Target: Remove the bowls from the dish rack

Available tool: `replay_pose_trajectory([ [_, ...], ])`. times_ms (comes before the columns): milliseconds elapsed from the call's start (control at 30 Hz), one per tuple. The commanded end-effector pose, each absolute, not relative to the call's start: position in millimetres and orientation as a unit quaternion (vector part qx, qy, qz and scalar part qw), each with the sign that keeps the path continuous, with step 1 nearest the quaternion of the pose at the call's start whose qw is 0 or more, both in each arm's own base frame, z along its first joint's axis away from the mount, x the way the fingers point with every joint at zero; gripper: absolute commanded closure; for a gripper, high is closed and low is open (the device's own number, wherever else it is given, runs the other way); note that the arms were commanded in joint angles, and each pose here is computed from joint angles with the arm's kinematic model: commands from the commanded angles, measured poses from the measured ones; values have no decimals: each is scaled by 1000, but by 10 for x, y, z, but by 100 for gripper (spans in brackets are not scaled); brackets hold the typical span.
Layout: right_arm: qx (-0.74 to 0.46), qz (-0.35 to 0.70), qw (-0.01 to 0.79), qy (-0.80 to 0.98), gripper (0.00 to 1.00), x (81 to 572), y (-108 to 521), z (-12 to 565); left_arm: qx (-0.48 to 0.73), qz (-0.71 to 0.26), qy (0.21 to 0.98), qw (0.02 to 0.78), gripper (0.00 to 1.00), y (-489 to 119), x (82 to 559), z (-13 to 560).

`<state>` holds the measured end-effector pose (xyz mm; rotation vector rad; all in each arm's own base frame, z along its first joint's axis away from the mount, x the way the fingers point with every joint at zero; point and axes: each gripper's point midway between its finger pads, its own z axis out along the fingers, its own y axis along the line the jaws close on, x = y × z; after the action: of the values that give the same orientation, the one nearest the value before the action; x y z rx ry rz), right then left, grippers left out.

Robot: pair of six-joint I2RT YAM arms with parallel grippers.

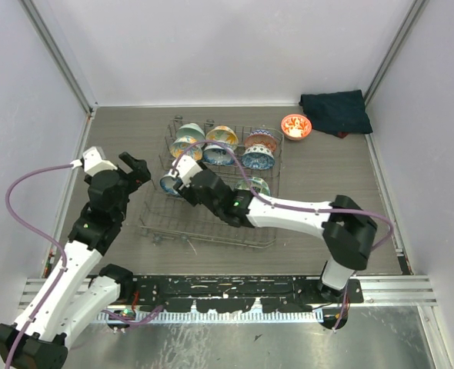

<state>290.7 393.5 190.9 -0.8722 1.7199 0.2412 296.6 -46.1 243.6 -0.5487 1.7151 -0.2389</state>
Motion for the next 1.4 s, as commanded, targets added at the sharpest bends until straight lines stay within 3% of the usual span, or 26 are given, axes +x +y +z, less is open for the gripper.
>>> replay_pose_trajectory([
  [0,-363,72,587,720,40,3060,4133,2040,-260,-89,738,617,2,-363,2913,2441],
  [833,-364,28,596,715,62,3354,4470,1598,-313,-77,697,641,2,-102,2698,2534],
  [933,-362,26,600,713,72,3364,4474,1600,-317,-78,693,644,2,-88,2684,2533],
  [1167,-360,17,604,711,82,3398,4466,1570,-318,-84,686,649,2,-84,2671,2549],
  [1367,-347,14,616,707,99,3415,4426,1610,-316,-85,687,649,2,-94,2678,2542],
])
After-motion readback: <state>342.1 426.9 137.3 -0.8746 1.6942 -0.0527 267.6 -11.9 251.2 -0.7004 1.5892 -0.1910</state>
